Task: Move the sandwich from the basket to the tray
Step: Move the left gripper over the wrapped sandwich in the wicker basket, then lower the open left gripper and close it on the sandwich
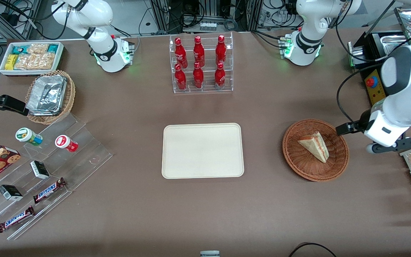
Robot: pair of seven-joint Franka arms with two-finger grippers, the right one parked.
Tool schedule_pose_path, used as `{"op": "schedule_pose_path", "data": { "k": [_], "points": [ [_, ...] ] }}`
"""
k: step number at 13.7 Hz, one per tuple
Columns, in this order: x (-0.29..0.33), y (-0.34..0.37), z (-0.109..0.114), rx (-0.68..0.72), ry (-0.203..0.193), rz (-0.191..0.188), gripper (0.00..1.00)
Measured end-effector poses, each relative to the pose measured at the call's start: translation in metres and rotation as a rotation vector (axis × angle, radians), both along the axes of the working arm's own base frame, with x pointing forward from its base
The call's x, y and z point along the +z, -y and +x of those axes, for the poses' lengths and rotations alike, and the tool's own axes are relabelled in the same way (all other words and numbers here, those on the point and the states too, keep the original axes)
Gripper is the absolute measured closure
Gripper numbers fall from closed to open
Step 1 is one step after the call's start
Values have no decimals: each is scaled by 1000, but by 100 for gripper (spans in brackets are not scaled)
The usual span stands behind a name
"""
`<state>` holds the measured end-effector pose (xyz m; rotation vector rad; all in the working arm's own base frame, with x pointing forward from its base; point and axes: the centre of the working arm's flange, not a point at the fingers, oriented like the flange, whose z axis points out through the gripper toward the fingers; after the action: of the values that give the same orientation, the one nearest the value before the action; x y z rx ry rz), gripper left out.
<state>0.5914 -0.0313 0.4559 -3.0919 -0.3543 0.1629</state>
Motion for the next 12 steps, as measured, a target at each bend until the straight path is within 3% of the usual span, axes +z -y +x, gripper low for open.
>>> {"op": "schedule_pose_path", "data": {
  "k": [6, 12],
  "points": [
    [-64, 24, -11, 205, 77, 10, 0],
    [-99, 28, -24, 312, 106, 9, 0]
  ]
}}
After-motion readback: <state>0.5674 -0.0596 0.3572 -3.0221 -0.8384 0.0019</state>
